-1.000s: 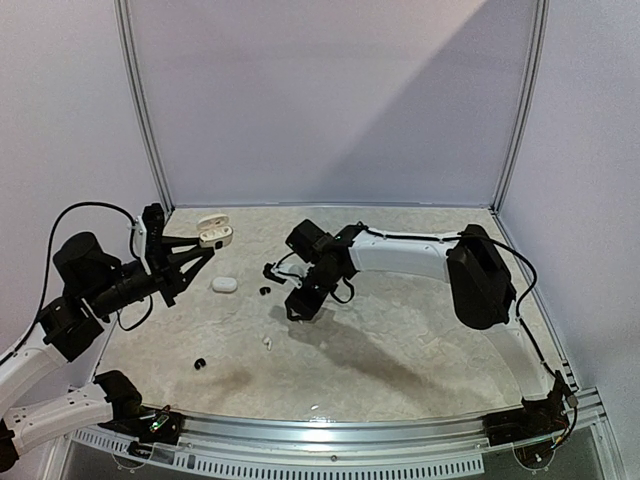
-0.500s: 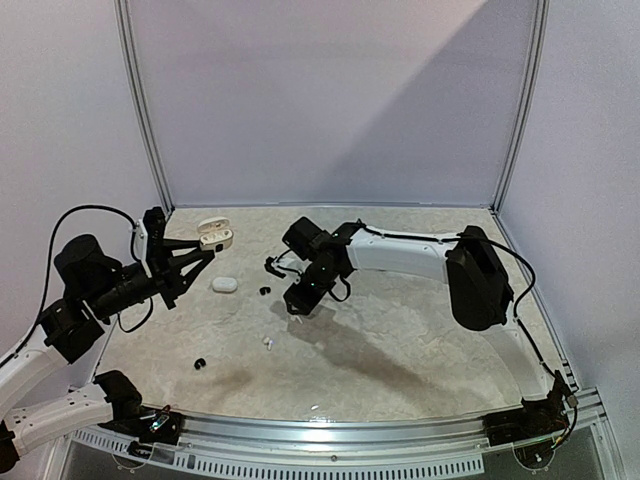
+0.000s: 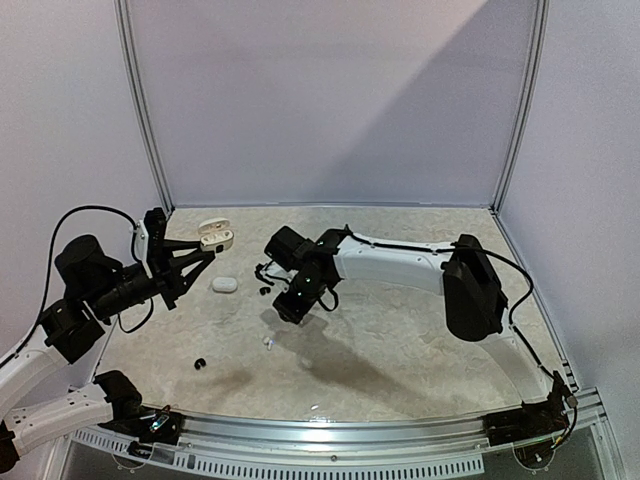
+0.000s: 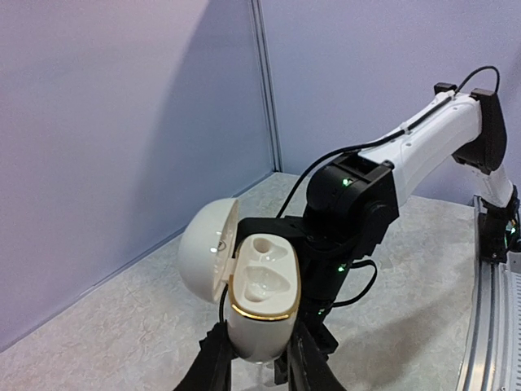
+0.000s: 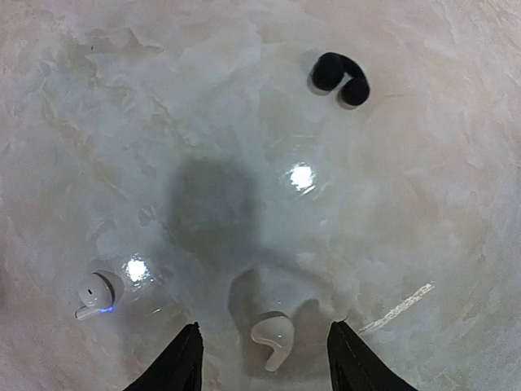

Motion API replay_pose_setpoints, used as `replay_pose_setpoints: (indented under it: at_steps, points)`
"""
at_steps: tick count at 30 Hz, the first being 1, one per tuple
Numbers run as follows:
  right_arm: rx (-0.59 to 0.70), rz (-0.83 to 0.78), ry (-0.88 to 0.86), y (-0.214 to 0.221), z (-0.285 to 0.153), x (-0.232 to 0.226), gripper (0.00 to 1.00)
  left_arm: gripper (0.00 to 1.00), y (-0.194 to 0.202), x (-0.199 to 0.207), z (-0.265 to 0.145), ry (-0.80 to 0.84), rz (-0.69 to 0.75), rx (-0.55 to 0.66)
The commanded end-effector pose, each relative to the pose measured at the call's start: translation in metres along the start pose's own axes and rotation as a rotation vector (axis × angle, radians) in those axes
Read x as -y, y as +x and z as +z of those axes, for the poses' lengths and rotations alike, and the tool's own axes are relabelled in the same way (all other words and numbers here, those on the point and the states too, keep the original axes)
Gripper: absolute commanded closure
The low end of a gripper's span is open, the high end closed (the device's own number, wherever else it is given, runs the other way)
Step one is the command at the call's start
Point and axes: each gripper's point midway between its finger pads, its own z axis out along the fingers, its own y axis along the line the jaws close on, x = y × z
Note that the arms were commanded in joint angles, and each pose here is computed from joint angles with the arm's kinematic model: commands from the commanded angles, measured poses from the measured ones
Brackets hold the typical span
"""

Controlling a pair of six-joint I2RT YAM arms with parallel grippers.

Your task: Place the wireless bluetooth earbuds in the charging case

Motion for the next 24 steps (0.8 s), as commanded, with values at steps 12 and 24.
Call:
replay_pose_setpoints:
  at_steps: [12,24]
  points:
    - [-0.084,-0.004,0.032,0.023,0.033,0.000,0.66,1.00,0.000,-0.003,0.001,-0.005,-0.006,0.005]
    - [-0.084,-0.007,0.036,0.020,0.018,-0.001,0.81,1.00,0.001,-0.002,0.001,-0.003,-0.004,0.001]
